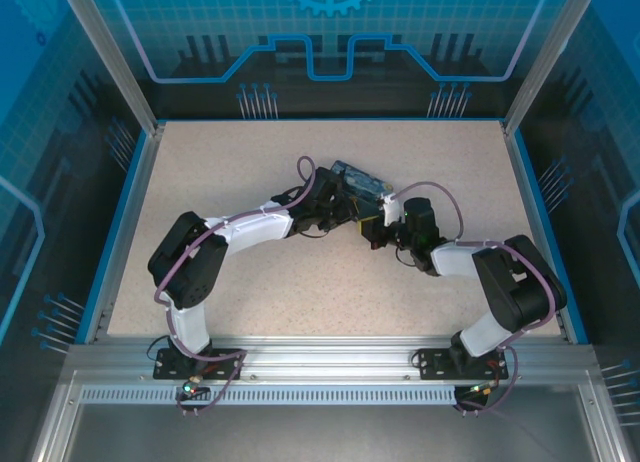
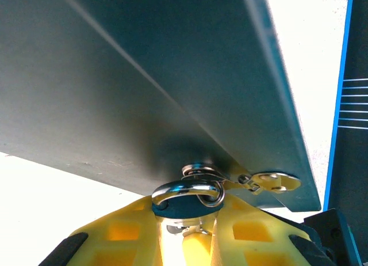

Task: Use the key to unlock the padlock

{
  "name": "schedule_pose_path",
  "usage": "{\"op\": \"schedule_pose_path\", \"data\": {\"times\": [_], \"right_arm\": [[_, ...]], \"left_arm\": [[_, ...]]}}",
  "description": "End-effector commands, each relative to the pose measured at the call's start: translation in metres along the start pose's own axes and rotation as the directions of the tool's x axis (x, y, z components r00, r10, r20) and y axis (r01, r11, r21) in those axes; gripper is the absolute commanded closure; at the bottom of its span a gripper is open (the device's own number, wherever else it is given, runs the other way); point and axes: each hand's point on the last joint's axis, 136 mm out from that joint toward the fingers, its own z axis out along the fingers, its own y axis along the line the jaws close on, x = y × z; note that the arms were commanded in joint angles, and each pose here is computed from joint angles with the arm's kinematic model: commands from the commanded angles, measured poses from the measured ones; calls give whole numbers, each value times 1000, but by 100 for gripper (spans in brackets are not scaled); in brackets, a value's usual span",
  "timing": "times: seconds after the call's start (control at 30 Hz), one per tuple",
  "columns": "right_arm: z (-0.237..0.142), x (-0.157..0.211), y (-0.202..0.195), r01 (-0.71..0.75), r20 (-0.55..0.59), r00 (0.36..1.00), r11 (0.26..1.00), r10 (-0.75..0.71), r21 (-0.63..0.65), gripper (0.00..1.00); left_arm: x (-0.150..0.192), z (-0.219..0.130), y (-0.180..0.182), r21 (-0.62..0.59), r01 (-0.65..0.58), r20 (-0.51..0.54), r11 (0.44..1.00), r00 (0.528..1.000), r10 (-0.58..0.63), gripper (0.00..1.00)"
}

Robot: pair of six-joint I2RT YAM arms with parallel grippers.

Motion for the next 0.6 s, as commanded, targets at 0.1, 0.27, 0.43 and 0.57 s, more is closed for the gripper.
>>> {"op": "schedule_pose_path", "data": {"times": [0.1,0.27,0.43,0.57], "right_arm": [[5,-14,4,27,34,999,999,-27,-17,100],[6,-19,7,33,45,998,999,-32,-26,100],[2,-26,6,31,75,997,999,-30,-23,100],[-3,-34,5,26,116,993,999,-22,-32,100]], "left_arm": [[-2,-16,-31,104,-17,8,994,1000,16,82],[-1,-15,-28,99,-15,7,995,1000,14,82],[2,-14,-28,99,-16,1,995,1000,16,82],[3,-13,-27,98,-11,-3,995,1000,11,82]]}}
